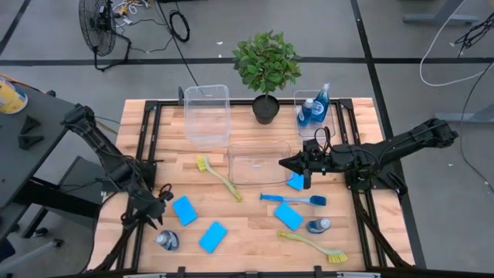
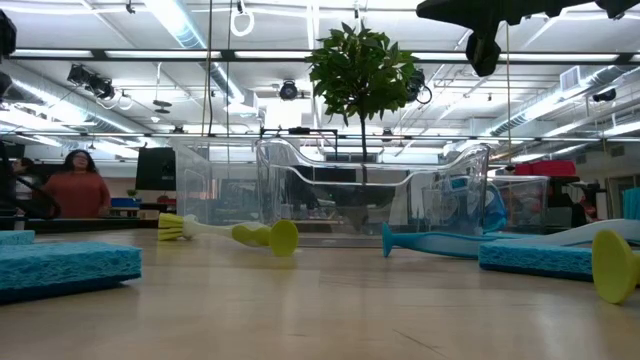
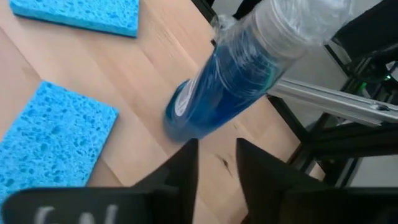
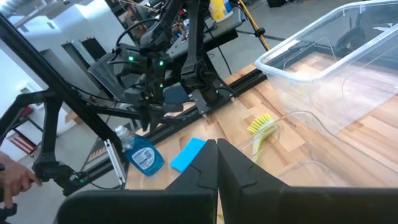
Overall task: Pick & Place Kitchen Sink Supplies
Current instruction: Put the dish soap into the top transparent bin
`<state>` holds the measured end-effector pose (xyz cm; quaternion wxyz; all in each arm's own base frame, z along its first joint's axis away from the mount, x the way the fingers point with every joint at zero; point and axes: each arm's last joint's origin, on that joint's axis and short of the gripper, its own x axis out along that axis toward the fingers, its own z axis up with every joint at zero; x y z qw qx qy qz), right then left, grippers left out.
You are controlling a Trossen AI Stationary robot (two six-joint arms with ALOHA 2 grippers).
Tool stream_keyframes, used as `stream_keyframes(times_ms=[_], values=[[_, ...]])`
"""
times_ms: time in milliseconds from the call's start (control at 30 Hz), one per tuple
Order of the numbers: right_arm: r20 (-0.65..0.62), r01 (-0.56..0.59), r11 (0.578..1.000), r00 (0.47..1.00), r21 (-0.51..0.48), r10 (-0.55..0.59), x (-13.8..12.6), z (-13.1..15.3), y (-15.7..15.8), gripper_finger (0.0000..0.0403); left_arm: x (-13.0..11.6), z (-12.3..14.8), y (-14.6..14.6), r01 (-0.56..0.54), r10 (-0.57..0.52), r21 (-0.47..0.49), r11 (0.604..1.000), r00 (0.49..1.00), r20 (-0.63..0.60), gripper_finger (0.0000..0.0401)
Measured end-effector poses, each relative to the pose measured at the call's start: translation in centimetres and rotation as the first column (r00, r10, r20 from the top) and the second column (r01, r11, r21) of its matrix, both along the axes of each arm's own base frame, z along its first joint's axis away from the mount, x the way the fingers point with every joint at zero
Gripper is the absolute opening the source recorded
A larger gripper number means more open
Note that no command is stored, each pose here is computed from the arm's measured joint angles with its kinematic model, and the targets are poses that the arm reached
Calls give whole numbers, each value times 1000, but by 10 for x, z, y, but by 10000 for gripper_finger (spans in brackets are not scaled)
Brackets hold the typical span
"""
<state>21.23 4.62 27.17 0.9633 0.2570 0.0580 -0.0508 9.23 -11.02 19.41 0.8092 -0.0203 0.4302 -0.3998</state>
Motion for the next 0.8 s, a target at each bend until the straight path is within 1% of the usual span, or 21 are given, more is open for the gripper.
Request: stream_keyframes(times_ms=[133, 233, 300, 367, 433, 533, 667, 800], values=[[0, 0, 1000, 1000, -3, 0, 0, 0, 0, 0, -1, -2, -2, 41, -41, -10, 999, 999, -31, 167], [0, -1, 1000, 1000, -6, 1, 0, 0, 0, 0, -2, -3, -5, 62, -62, -3, 998, 997, -40, 195], [-1, -2, 1000, 1000, -17, 2, 0, 0, 0, 0, -2, -4, -7, 67, -67, 3, 998, 997, -32, 210], [-2, -3, 1000, 1000, -26, 3, 0, 0, 0, 0, 0, -4, -10, 71, -71, 9, 997, 998, 3, 222], [-3, -3, 1000, 1000, -26, 3, 0, 0, 0, 0, 2, -4, -13, 81, -82, 8, 997, 996, 36, 231], [-9, -3, 1000, 1000, -27, 3, 0, -1, 0, 0, 4, -6, -15, 77, -78, 28, 997, 996, 43, 239], [-9, -2, 1000, 1000, -28, 2, 0, -1, 0, 0, 7, -10, -17, 71, -73, 53, 996, 997, 36, 240], [-9, -2, 1000, 1000, -29, 1, 0, -1, 0, 0, 12, -14, -23, 96, -101, 65, 993, 993, 68, 239]])
